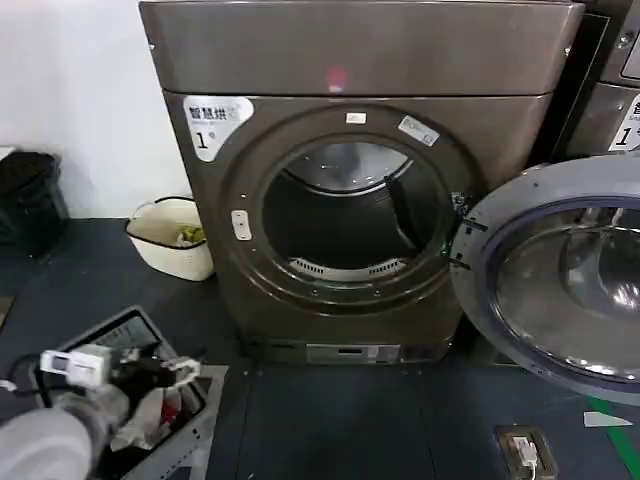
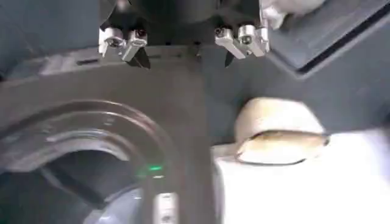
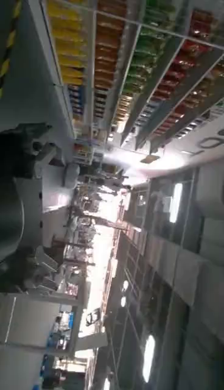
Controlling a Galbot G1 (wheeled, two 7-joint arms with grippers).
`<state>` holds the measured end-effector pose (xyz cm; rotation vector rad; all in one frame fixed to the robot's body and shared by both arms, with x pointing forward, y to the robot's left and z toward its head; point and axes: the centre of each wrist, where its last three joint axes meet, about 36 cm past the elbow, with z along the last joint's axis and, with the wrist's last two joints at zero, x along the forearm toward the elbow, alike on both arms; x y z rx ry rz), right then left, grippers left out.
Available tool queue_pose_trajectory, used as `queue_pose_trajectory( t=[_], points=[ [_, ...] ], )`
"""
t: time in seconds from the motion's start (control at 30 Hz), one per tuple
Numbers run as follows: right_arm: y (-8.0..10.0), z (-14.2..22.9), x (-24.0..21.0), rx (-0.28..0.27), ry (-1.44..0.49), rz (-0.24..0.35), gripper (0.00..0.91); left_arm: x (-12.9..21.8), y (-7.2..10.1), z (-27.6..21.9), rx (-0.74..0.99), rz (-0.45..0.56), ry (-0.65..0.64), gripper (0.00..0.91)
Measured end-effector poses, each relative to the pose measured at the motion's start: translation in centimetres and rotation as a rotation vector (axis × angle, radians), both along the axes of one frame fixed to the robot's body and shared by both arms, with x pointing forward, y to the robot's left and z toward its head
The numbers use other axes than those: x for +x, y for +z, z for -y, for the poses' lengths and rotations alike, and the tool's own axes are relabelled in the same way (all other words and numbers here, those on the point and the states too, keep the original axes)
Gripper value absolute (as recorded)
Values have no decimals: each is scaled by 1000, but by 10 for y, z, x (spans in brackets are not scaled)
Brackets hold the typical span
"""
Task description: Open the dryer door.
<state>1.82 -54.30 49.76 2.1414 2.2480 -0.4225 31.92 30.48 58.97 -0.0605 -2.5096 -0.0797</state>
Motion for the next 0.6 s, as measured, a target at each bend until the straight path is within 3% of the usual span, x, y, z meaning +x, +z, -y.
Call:
queue_pose_trajectory(
  t=[0.33, 0.6],
  points=[
    [-5, 1, -1, 4, 0, -2, 907, 15, 16, -45, -108, -164, 243, 907],
    [-9, 2, -3, 5, -2, -4, 907, 30, 16, -80, -201, -347, 417, 907]
  ],
)
